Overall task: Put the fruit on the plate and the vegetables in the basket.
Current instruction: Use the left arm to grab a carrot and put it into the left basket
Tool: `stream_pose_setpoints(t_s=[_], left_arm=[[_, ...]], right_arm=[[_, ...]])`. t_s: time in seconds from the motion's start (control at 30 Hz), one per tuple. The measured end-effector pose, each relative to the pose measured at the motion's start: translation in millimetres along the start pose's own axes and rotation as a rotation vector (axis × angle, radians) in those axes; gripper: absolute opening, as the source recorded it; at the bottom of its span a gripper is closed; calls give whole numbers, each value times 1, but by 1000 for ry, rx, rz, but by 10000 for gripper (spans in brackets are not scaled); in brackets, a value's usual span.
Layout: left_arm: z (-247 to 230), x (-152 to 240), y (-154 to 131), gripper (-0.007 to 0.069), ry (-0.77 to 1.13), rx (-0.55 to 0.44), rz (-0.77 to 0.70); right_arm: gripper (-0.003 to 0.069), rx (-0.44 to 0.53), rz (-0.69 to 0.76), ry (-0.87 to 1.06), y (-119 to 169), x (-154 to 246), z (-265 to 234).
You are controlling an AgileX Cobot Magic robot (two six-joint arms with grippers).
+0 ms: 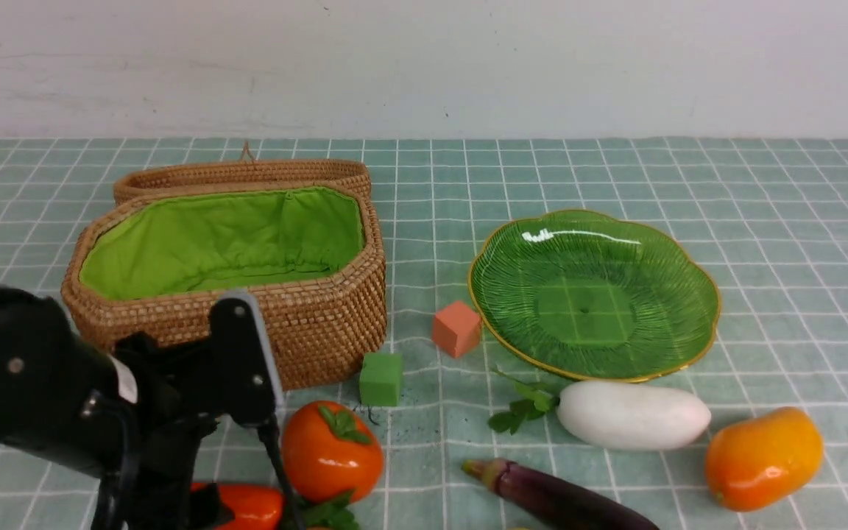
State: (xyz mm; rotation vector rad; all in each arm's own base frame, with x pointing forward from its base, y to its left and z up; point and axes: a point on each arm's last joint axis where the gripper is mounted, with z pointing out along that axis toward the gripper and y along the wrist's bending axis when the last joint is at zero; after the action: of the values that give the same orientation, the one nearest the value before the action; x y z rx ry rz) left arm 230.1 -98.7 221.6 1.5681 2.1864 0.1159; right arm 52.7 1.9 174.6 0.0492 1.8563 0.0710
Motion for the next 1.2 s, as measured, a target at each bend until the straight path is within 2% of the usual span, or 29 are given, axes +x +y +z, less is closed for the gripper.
stream_pose_setpoints(t_s=[0.1,0.3,0.5,0.53,0.63,0.97,1.13,1.2], left_arm=[[22,1,2,617,50,11,54],[58,4,1,597,105,64,75],[72,5,0,474,151,111,84],[72,5,0,474,150,111,84],[72,6,-1,344,163,117,96],[46,15,-2,341,243,116,177],[10,17,0,341,229,52,183],[-10,17,2,341,202,-26,140]], right_arm=[[244,0,0,0,0,0,0],[244,0,0,0,0,0,0],[244,0,0,0,0,0,0],[244,0,0,0,0,0,0],[244,0,0,0,0,0,0],[244,0,0,0,0,0,0],[244,0,0,0,0,0,0],[244,0,0,0,0,0,0]])
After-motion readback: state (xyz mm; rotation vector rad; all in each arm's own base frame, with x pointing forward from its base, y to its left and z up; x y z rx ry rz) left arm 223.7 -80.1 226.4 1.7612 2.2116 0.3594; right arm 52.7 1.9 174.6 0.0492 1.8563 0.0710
